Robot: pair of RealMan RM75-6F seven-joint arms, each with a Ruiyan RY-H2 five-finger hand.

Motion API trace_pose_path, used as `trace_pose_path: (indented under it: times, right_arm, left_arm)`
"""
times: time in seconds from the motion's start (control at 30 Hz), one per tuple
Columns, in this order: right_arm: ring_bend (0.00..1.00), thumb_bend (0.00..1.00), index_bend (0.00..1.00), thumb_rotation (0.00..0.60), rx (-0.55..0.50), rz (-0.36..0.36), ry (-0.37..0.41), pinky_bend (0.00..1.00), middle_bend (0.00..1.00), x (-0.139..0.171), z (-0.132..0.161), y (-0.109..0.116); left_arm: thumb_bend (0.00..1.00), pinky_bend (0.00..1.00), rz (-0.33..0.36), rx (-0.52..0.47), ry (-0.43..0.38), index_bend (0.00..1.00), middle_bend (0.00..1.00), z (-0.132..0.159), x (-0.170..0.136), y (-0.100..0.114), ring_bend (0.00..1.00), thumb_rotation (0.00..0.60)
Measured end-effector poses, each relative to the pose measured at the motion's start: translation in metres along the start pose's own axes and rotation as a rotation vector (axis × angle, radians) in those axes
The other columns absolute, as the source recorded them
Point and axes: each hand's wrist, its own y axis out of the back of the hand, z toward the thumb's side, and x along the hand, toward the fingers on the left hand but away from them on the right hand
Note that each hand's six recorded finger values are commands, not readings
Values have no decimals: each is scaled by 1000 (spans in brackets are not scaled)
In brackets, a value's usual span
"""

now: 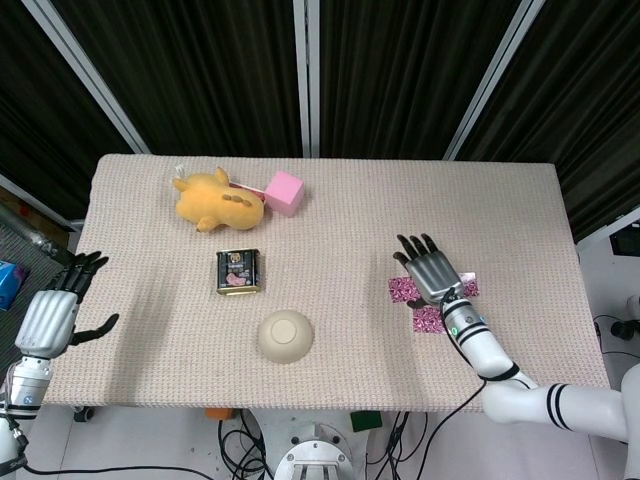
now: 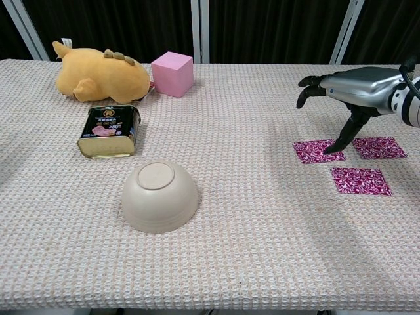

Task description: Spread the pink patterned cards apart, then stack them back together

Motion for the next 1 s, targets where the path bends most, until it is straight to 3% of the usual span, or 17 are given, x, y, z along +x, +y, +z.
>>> trace_pose_path:
  times: [0.43,1.0]
  right_arm:
    - [0,314,284,584,20,43,-34,0,0,-8,-5,-21]
    - [0,353,315,600,22,75,-46,0,0,-11,-5,-31]
  left_arm:
    - [232,197,-11,-9,7,92,49,-4,-1,-4,31,539]
    - [232,197,-7,-12,10,92,49,-7,-1,-4,31,541]
